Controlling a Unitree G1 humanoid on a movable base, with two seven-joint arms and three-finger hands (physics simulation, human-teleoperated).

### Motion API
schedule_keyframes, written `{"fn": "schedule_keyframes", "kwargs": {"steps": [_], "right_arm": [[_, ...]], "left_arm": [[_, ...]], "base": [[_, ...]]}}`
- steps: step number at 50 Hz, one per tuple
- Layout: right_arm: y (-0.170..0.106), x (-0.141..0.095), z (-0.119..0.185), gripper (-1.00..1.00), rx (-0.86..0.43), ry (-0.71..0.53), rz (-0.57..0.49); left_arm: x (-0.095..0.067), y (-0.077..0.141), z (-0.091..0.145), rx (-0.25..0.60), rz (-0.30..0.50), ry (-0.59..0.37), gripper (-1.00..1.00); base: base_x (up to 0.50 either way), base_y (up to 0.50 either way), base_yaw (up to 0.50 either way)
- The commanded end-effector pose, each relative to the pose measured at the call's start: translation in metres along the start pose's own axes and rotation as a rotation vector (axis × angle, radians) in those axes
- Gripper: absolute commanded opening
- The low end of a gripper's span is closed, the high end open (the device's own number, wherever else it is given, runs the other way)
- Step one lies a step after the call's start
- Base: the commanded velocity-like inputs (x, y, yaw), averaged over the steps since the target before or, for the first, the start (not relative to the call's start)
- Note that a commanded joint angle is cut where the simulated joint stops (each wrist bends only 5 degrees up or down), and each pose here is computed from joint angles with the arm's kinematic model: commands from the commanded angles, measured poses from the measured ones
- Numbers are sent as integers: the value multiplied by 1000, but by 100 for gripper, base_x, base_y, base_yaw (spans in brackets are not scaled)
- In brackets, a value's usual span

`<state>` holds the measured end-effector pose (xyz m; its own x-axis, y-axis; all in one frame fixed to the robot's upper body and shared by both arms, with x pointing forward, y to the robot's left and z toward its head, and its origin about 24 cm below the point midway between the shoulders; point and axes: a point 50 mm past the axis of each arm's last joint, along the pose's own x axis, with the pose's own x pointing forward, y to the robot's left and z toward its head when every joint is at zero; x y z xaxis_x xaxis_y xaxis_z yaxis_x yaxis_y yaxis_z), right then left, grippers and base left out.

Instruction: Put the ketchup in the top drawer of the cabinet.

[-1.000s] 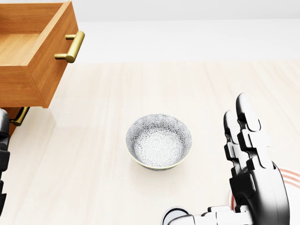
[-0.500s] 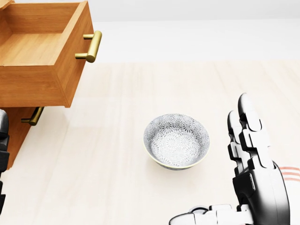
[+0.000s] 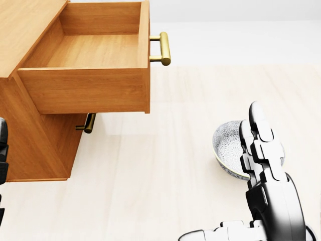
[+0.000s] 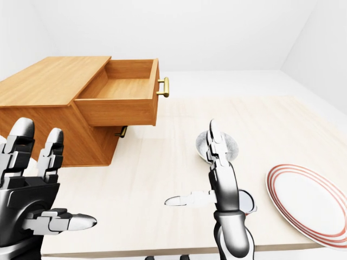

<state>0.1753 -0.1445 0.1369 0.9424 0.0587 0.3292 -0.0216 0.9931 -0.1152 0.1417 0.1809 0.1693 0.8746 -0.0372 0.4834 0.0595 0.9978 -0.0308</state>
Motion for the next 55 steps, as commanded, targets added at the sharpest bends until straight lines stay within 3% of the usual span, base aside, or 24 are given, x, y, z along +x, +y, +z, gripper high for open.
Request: {"fn": "schedule_keyframes", "kwargs": {"steps": [1,17,42,55], "right_arm": [[1,0,1,100,-2,-2,4],[-1,0,-1,100,4,5,3],[-3,-4,6,100,72,-18,-18],[-40,-21,39,100,-83,-115,-77]], "left_arm": [[0,1,2,1,1,-6,100],[-1,-1,1,-1,-3,1,100],[0,-1,-2,-2,-3,10,100],[1,0,-3,0,2,9,100]], "base": [[7,50,0],[9,50,0],[0,0,0],[0,0,0]]}}
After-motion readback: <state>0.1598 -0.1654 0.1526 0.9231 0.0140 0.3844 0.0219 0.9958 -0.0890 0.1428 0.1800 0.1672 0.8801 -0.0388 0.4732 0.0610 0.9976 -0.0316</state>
